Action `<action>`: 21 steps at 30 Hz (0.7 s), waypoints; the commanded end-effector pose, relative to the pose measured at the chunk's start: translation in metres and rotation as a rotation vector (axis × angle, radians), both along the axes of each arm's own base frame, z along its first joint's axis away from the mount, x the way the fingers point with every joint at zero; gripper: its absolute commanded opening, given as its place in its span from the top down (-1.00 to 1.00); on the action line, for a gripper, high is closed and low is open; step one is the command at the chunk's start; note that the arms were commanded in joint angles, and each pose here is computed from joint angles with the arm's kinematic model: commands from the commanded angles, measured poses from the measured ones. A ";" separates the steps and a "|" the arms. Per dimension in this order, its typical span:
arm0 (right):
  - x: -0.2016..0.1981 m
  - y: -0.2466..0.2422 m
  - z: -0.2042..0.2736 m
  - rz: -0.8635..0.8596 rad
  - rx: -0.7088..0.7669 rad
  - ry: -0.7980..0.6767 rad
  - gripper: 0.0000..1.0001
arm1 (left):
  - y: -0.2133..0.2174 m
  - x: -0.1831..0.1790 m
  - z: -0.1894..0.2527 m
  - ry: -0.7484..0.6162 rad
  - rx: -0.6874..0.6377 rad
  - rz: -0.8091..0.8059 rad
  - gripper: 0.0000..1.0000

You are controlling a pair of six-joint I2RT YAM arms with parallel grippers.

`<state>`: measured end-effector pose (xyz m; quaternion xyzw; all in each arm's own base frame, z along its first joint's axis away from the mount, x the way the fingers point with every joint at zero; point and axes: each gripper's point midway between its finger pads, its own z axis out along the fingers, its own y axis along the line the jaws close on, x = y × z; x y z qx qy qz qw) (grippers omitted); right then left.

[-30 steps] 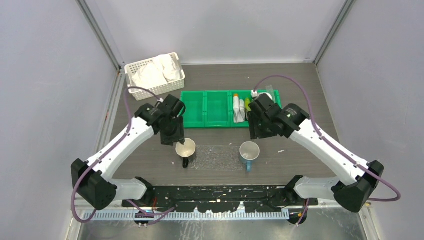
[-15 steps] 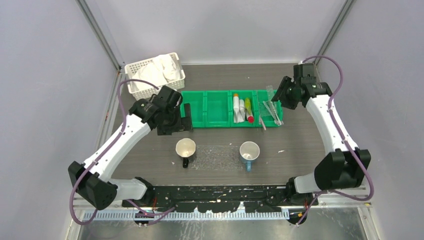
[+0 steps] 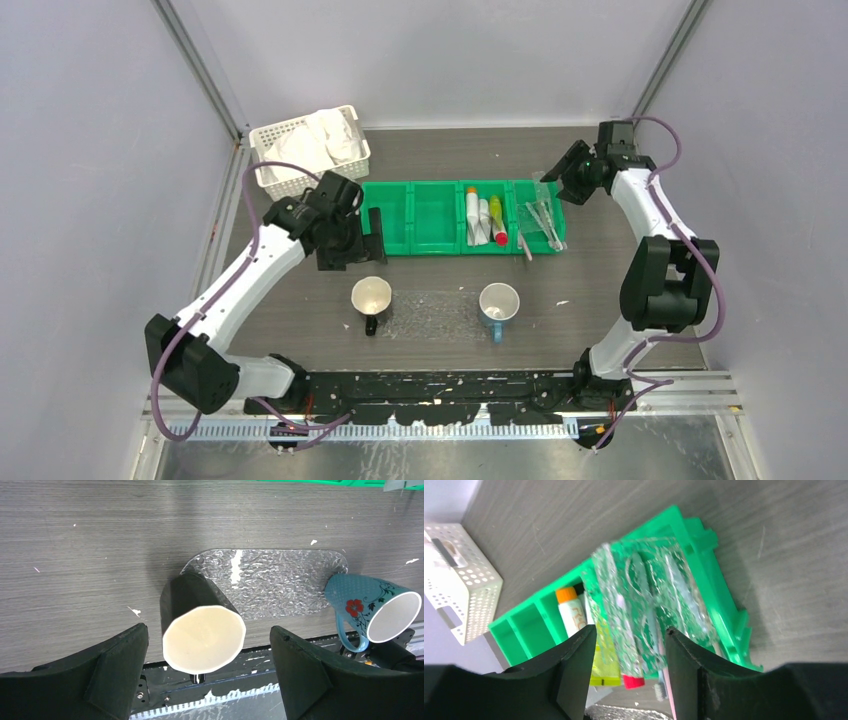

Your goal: Prepare toiletry sets of a toothbrush and toothpaste on the tray

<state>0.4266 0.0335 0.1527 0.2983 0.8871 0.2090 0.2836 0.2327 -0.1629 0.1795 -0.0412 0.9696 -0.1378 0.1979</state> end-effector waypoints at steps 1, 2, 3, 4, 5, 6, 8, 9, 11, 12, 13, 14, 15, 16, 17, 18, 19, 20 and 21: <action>0.037 -0.007 0.033 -0.023 0.051 -0.133 -0.17 | -0.001 0.007 -0.004 -0.010 -0.021 -0.021 -0.83; 0.041 -0.009 0.028 -0.030 0.070 -0.132 -0.17 | 0.000 0.007 -0.006 -0.006 -0.020 -0.020 -0.83; 0.043 -0.011 0.022 -0.042 0.085 -0.124 -0.17 | 0.001 0.008 -0.007 -0.003 -0.022 -0.018 -0.83; 0.046 -0.015 0.016 -0.057 0.096 -0.120 -0.17 | 0.002 0.009 -0.008 0.001 -0.023 -0.018 -0.83; 0.048 -0.017 0.011 -0.072 0.109 -0.121 -0.17 | 0.003 0.009 -0.009 0.005 -0.021 -0.018 -0.82; 0.050 -0.018 0.005 -0.078 0.123 -0.116 -0.17 | 0.003 0.010 -0.009 0.007 -0.021 -0.018 -0.82; 0.053 -0.015 -0.005 -0.075 0.152 -0.102 -0.15 | 0.003 0.011 -0.010 0.007 -0.021 -0.017 -0.82; 0.055 -0.012 -0.008 -0.067 0.176 -0.107 -0.13 | 0.003 0.012 -0.010 0.009 -0.022 -0.016 -0.82; 0.058 -0.003 -0.016 -0.044 0.238 -0.101 -0.13 | 0.003 0.014 -0.010 0.011 -0.025 -0.015 -0.82; 0.060 0.000 -0.017 -0.037 0.259 -0.101 -0.13 | 0.003 0.013 -0.012 0.014 -0.026 -0.015 -0.81; 0.059 0.006 -0.021 -0.016 0.297 -0.091 -0.13 | 0.002 0.014 -0.013 0.016 -0.027 -0.016 -0.81; 0.059 0.010 -0.023 -0.005 0.320 -0.087 -0.13 | 0.002 0.014 -0.014 0.019 -0.028 -0.015 -0.81; 0.059 0.013 -0.023 0.004 0.338 -0.092 -0.12 | 0.002 0.013 -0.016 0.023 -0.029 -0.015 -0.81; 0.058 0.016 -0.023 0.013 0.356 -0.094 -0.13 | 0.001 0.013 -0.018 0.026 -0.031 -0.015 -0.80; 0.057 0.018 -0.021 0.020 0.371 -0.100 -0.13 | 0.000 0.013 -0.019 0.030 -0.036 -0.016 -0.79; 0.056 0.020 -0.020 0.028 0.383 -0.102 -0.13 | -0.001 0.013 -0.021 0.033 -0.039 -0.015 -0.79; 0.054 0.023 -0.019 0.039 0.401 -0.104 -0.13 | -0.001 0.012 -0.023 0.035 -0.041 -0.014 -0.79; 0.052 0.026 -0.016 0.048 0.420 -0.111 -0.13 | -0.001 0.012 -0.024 0.038 -0.042 -0.014 -0.78; 0.050 0.029 -0.014 0.054 0.436 -0.117 -0.13 | -0.001 0.011 -0.027 0.043 -0.043 -0.014 -0.78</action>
